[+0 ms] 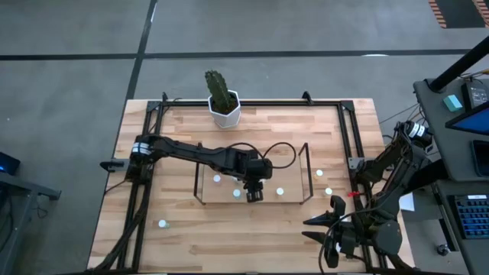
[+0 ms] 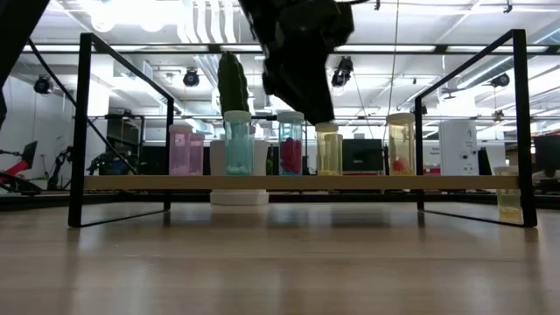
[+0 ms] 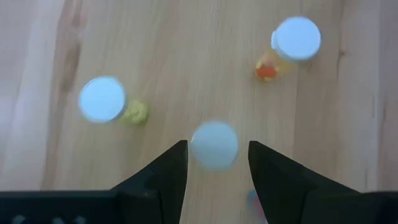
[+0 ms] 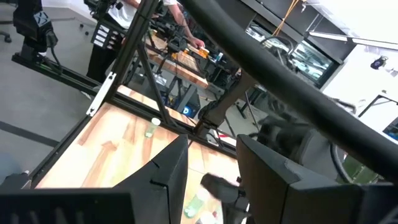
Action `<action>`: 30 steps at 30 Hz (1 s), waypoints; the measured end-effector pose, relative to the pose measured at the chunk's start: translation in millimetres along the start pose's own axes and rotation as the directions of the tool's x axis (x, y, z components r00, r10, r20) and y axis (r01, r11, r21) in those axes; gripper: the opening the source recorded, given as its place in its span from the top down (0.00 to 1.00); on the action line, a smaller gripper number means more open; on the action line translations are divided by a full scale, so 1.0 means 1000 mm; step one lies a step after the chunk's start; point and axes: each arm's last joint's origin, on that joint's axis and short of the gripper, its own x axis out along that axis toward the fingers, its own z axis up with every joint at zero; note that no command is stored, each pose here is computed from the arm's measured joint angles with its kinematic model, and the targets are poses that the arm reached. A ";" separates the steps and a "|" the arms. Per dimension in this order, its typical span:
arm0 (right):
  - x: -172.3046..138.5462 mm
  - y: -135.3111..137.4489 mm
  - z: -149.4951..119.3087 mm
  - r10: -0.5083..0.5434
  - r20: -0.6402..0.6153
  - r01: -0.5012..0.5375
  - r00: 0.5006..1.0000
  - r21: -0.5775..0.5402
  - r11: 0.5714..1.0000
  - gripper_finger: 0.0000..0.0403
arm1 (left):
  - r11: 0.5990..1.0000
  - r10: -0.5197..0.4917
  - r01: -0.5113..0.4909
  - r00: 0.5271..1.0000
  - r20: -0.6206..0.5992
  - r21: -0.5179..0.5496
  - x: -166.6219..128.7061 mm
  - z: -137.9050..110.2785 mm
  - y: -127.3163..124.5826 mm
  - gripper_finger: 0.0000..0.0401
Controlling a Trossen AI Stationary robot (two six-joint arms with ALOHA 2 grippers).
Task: Pick and place medicine bottles onto shelf by color
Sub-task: Adjust the yellow pill bottle on the shelf
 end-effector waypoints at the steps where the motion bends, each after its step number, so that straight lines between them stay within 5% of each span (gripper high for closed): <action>1: 0.000 0.000 0.000 -0.001 0.000 0.001 1.000 0.006 1.000 0.68 | 1.000 0.000 0.000 1.000 -0.006 0.001 -0.005 -0.001 0.001 0.62; 8: 0.009 -0.005 -0.002 -0.039 -0.019 0.041 0.999 0.068 0.997 0.68 | 0.997 -0.050 0.046 0.998 0.050 0.068 -0.071 -0.014 -0.021 0.62; 16: 0.038 -0.028 0.003 -0.155 -0.070 0.162 0.985 0.116 0.980 0.68 | 0.931 -0.168 0.031 0.922 0.349 0.364 -0.151 -0.066 -0.084 0.62; 20: 0.059 -0.051 0.013 -0.200 -0.127 0.212 0.971 0.089 0.973 0.68 | 0.888 -0.243 0.012 0.861 0.447 0.460 -0.170 -0.097 -0.080 0.62; 25: 0.087 -0.091 0.023 -0.116 -0.227 0.150 0.967 0.139 0.979 0.68 | 0.865 -0.289 -0.046 0.768 0.571 0.500 -0.182 -0.126 -0.058 0.62; 30: 0.114 -0.140 0.016 -0.048 -0.417 0.145 0.908 0.205 0.968 0.68 | 0.842 -0.306 -0.129 0.687 0.660 0.524 -0.188 -0.149 -0.039 0.62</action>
